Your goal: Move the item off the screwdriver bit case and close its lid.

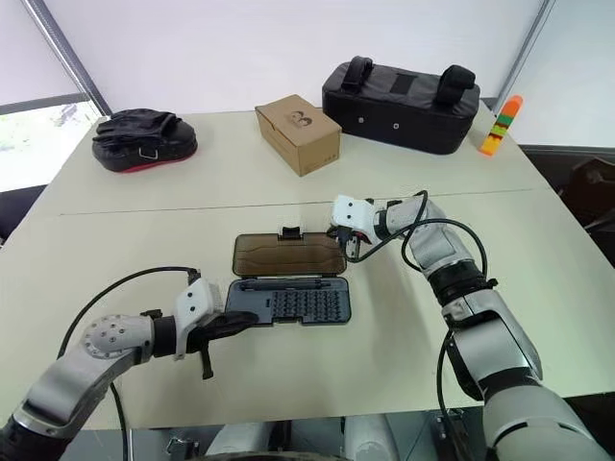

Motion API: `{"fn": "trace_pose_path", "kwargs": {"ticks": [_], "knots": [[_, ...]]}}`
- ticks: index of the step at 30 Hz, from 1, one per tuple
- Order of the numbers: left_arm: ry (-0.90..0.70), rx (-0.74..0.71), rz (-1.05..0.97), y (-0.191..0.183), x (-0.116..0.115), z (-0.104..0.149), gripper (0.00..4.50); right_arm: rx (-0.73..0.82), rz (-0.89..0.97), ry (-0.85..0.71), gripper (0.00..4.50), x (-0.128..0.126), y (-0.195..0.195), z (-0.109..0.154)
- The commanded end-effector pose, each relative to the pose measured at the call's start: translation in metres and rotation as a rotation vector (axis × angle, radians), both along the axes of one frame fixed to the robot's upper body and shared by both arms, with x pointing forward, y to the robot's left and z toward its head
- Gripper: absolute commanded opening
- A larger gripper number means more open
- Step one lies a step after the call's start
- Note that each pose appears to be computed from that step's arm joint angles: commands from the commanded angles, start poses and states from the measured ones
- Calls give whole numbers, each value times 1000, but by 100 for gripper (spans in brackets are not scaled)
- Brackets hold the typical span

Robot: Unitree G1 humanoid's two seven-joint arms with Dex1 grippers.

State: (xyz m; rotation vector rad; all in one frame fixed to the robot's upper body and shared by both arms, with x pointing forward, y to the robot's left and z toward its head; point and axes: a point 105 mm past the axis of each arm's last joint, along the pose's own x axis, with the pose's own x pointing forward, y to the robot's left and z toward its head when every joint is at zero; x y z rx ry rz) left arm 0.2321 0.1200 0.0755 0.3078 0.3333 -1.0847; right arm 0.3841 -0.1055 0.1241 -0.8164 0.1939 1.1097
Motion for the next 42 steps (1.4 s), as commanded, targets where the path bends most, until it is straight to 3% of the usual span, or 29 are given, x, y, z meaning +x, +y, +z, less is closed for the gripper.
{"fn": "trace_pose_path", "kwargs": {"ticks": [1, 8, 13, 16, 19, 22, 27, 36, 42], "knots": [[1, -35, -7, -6, 0, 2, 0, 51, 5, -97, 4, -1, 4, 21], [-61, -212, -30, -19, 0, 41, 0, 32, 9, -125, 4, -6, 1, 14], [92, -279, -30, -1, -10, 56, 0, -10, 23, -180, 4, -4, 0, 10], [103, -364, 98, 26, 12, 73, 0, -2, 31, -193, 4, -3, 0, 12], [18, -404, 338, 70, 52, 80, 0, 3, 35, -213, 4, -2, 0, 16], [-29, -391, 482, 96, 79, 74, 0, 13, 33, -228, 4, -1, 1, 22], [-42, -342, 534, 99, 109, 53, 0, 23, 28, -250, 4, -1, 3, 28], [104, -253, 304, 58, 138, 6, 0, 44, 17, -255, 4, -1, 9, 32], [207, -263, 205, 48, 146, -4, 0, 45, 18, -267, 4, 0, 12, 33]]}}
